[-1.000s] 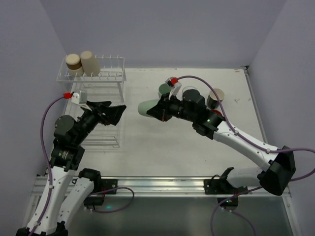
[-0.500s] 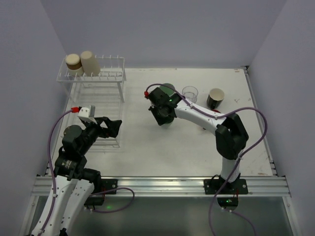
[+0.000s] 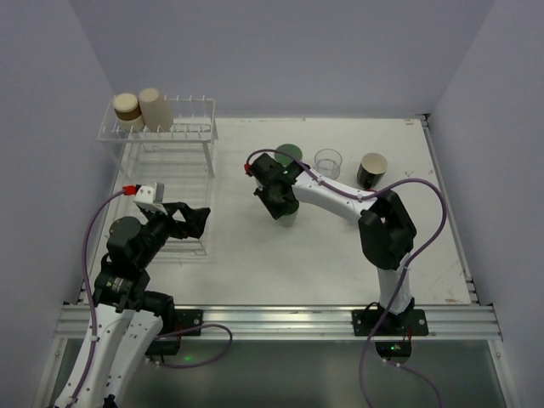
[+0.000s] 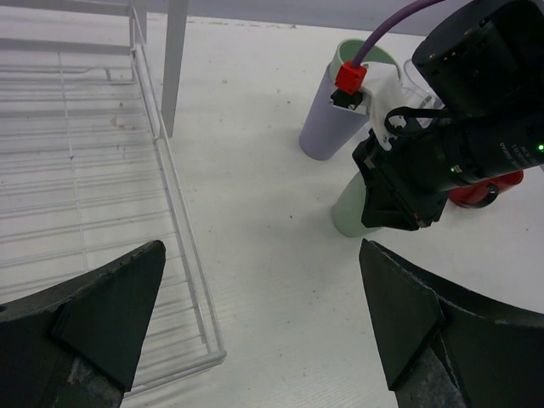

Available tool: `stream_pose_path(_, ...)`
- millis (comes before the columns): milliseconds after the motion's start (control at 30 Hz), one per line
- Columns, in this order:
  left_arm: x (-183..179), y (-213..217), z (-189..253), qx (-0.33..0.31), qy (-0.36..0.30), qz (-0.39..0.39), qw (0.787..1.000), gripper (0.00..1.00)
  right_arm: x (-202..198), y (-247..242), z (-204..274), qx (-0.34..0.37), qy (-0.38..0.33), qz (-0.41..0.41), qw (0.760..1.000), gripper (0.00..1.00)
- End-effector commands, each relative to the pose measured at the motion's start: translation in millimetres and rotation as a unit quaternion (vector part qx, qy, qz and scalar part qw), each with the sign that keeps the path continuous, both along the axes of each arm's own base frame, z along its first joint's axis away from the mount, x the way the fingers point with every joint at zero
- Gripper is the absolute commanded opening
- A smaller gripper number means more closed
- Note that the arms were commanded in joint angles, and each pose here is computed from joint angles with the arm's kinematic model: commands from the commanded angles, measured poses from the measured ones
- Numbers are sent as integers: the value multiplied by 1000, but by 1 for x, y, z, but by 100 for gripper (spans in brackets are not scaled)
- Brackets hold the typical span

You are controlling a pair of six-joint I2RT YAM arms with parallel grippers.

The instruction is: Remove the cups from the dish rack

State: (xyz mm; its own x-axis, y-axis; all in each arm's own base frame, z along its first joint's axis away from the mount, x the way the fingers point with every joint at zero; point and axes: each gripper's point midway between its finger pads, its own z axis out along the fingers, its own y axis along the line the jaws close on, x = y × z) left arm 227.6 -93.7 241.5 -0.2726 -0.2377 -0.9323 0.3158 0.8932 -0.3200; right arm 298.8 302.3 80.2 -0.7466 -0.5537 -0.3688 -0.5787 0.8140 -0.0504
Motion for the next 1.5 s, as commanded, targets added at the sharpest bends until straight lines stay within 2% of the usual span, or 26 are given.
stream_pose_path(0, 3, 3, 0, 12, -5, 1, 1000, 100, 0, 10, 19, 25, -9, 29, 999, 25)
stream_pose_path(200, 9, 11, 5, 13, -4, 29, 999, 100, 4, 10, 53, 52, -46, 25, 997, 45)
stream_pose_path(267, 14, 13, 17, 2, -11, 41, 999, 100, 7, 12, 76, 76, -72, 21, 994, 58)
stream_pose_path(333, 17, 15, 51, -10, -36, 52, 998, 100, 5, 11, 111, 116, -104, 19, 988, 66)
stream_pose_path(400, 30, 18, 65, -4, -27, 67, 997, 100, 1, 13, 151, 173, -141, 18, 975, 76)
stream_pose_path(433, 33, 24, 95, -6, -43, 86, 995, 100, -5, 9, 147, 180, -141, 17, 973, 78)
stream_pose_path(467, 46, 25, 97, 1, -28, 94, 995, 100, -4, 15, 162, 216, -163, 19, 962, 82)
stream_pose_path(500, 48, 25, 127, -7, -52, 97, 994, 100, -8, 14, 168, 239, -170, 16, 956, 83)
stream_pose_path(567, 72, 33, 136, 3, -43, 131, 991, 100, -19, 9, 182, 292, -198, 14, 935, 83)
stream_pose_path(600, 77, 38, 165, 0, -66, 145, 987, 100, -25, 9, 184, 316, -196, 9, 928, 83)
stream_pose_path(633, 85, 52, 168, 25, -56, 182, 981, 100, -34, 1, 180, 326, -199, 6, 924, 83)
stream_pose_path(667, 109, 54, 158, 47, -28, 198, 979, 100, -37, 3, 186, 353, -205, 3, 913, 83)
stream_pose_path(700, 114, 61, 188, 48, -47, 213, 975, 100, -42, 3, 185, 365, -200, 7, 909, 82)
stream_pose_path(733, 124, 64, 182, 68, -25, 214, 974, 100, -48, 0, 169, 363, -190, 4, 912, 82)
stream_pose_path(767, 147, 63, 169, 82, 2, 216, 973, 100, -51, -2, 177, 380, -199, 3, 903, 82)
stream_pose_path(800, 153, 68, 185, 80, -8, 227, 971, 100, -53, -4, 172, 381, -198, 2, 903, 82)
stream_pose_path(867, 174, 76, 174, 92, 12, 244, 965, 100, -57, -9, 162, 381, -197, -1, 903, 82)
stream_pose_path(1000, 201, 100, 183, 80, -3, 283, 956, 100, -63, -14, 148, 379, -193, 0, 905, 81)
stream_pose_path(1033, 212, 105, 170, 85, 14, 289, 954, 99, -63, -15, 148, 381, -194, 0, 904, 81)
stream_pose_path(1300, 244, 124, 143, 97, 33, 312, 945, 95, -65, -14, 142, 386, -190, 1, 903, 80)
stream_pose_path(1467, 260, 126, 142, 100, 16, 315, 943, 91, -65, -11, 139, 387, -184, 4, 904, 80)
